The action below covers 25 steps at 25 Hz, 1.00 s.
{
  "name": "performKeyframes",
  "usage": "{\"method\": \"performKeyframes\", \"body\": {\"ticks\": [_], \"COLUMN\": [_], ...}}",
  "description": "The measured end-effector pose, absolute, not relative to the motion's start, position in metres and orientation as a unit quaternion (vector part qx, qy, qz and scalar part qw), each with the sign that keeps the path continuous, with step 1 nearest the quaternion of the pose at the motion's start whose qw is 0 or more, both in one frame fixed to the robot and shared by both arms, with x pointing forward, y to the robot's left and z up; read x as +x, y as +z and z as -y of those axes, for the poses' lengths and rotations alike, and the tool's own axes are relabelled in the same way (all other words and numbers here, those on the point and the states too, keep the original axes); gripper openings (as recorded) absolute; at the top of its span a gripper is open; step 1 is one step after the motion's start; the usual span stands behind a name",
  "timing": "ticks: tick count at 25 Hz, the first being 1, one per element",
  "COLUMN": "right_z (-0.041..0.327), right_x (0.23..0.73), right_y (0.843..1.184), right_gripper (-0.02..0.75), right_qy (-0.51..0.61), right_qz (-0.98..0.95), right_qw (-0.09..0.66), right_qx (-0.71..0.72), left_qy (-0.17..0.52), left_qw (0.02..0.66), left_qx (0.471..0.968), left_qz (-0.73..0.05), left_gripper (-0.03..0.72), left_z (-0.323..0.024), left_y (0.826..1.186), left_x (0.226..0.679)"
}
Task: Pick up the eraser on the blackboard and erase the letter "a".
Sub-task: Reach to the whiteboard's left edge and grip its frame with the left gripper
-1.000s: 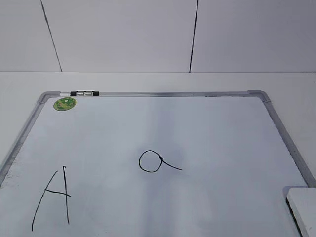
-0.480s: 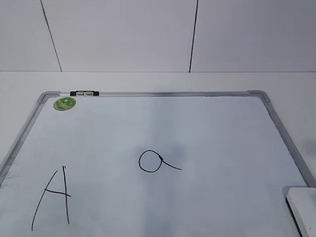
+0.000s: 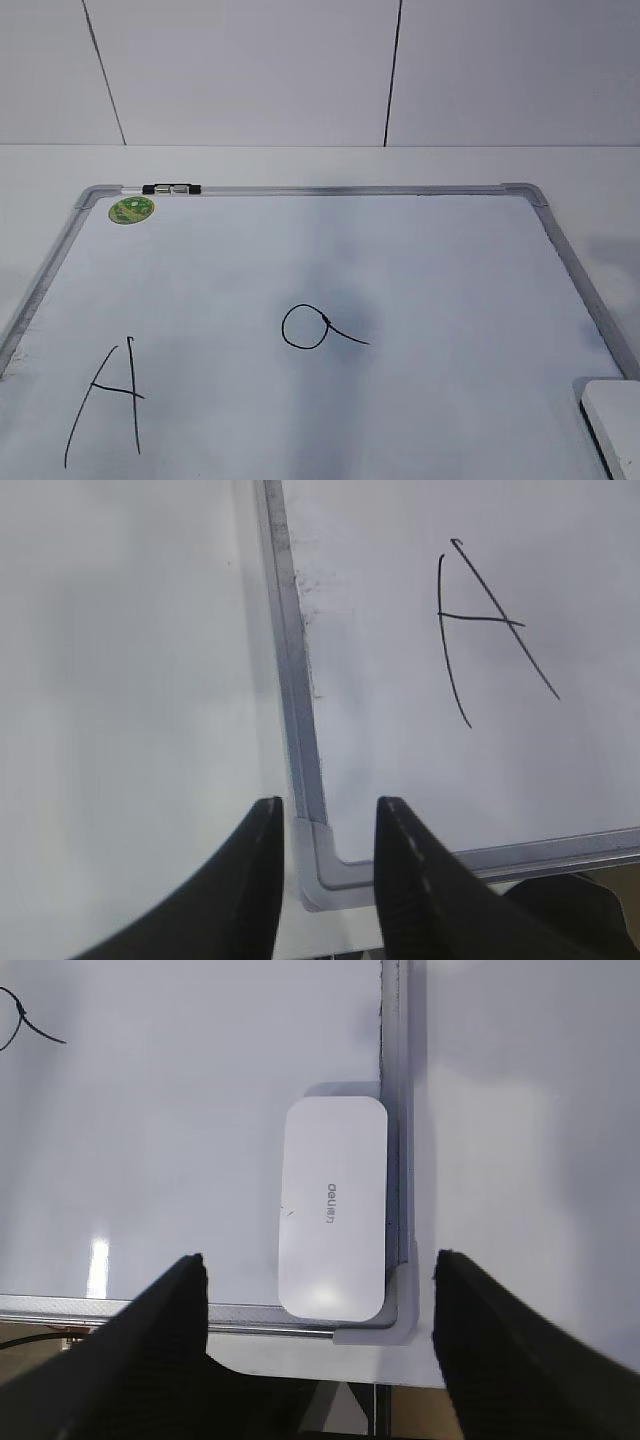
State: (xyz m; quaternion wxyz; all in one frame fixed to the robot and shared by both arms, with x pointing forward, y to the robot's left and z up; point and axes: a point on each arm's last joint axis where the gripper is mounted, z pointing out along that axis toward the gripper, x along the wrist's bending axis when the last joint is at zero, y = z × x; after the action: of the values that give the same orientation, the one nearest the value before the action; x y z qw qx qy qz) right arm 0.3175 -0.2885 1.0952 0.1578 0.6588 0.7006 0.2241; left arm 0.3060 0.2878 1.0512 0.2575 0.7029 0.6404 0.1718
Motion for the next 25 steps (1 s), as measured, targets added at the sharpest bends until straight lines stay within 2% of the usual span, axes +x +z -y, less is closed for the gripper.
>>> {"method": "performKeyframes", "body": {"ticks": [10,15,25], "right_z": [0.288,0.288,0.288], "right_x": [0.335,0.338,0.338], "right_y": [1.088,1.086,1.086], "right_gripper": [0.539,0.54,0.539], "right_qy": [0.194,0.189,0.189], "right_qz": [-0.705,-0.706,-0.706], "right_qw": [0.126,0.121,0.121], "right_qx": [0.67,0.672,0.672], "left_qy": [0.089,0.05,0.03], "left_qw": [0.177,0.137,0.112], "left_qx": [0.716,0.72,0.72], "left_qz": [-0.67,-0.678,-0.684], "left_gripper": [0.235,0.235,0.235], "left_z": [-0.285,-0.283,-0.28], "left_y": [1.062,1.057,1.043], "left_x": [0.373,0.414,0.494]}}
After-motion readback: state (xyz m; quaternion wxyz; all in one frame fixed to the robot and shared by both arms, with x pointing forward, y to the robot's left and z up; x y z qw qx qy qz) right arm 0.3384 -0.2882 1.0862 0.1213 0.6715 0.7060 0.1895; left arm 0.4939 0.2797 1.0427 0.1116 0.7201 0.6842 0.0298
